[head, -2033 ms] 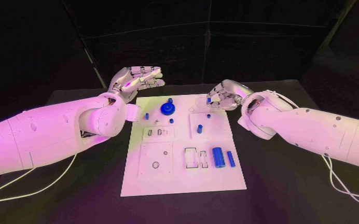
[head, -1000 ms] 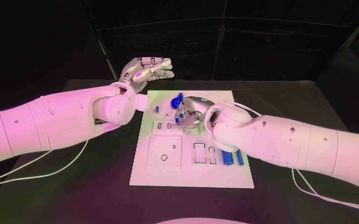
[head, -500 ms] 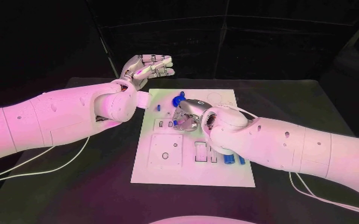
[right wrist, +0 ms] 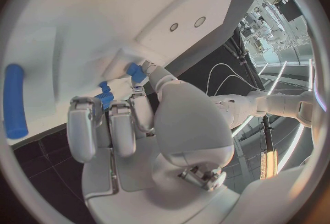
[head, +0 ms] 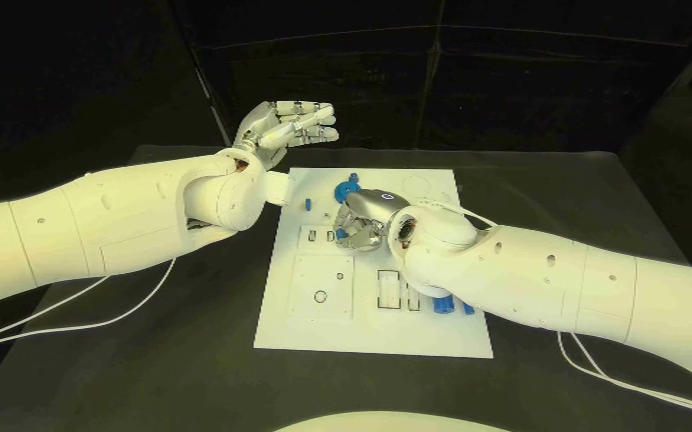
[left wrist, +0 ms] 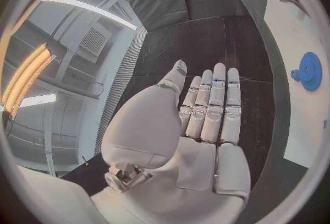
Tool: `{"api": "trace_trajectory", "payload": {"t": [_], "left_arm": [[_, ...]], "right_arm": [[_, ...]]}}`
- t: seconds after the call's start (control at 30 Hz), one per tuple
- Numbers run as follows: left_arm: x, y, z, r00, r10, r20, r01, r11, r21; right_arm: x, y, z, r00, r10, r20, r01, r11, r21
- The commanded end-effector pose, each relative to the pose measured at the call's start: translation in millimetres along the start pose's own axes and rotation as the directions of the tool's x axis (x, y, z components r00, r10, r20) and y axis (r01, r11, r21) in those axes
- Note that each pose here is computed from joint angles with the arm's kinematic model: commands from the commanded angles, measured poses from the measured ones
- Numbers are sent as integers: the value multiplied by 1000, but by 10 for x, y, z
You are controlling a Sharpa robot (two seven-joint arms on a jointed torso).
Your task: Assemble the parts on the task board
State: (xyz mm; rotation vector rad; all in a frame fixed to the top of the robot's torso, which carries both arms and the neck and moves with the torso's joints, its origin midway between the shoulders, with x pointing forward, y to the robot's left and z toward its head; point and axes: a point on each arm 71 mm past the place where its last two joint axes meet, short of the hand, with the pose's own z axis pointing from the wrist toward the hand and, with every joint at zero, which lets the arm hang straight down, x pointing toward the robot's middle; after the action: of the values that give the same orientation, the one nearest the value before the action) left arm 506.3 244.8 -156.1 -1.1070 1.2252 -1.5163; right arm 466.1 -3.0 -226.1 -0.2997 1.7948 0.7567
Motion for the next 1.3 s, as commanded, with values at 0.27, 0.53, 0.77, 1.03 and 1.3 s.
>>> {"api": "trace_trajectory", "payload": {"t": [0.27, 0.53, 0.77, 1.03, 1.3], "left_arm": [[0, -22, 6, 1000, -1, -4, 1, 1000, 15], [1, -21, 7, 1000, -1, -4, 1, 1000, 15], [-13, -22, 7, 1000, 0, -1, 0, 1000, 15], [-36, -9, 23, 1000, 3, 3, -3, 1000, 8], [-66, 16, 22, 1000, 16, -12, -17, 1000, -23]], "right_arm": [[-31, -8, -44, 998, 3, 65, -2, 1000, -11], [-44, 12, -62, 996, 28, 89, -25, 999, -37], [-63, 8, -75, 992, 57, 110, -50, 997, -63], [-90, 13, -95, 986, 91, 139, -77, 992, -102], [-128, 16, -153, 977, 125, 175, -98, 983, -157]]}}
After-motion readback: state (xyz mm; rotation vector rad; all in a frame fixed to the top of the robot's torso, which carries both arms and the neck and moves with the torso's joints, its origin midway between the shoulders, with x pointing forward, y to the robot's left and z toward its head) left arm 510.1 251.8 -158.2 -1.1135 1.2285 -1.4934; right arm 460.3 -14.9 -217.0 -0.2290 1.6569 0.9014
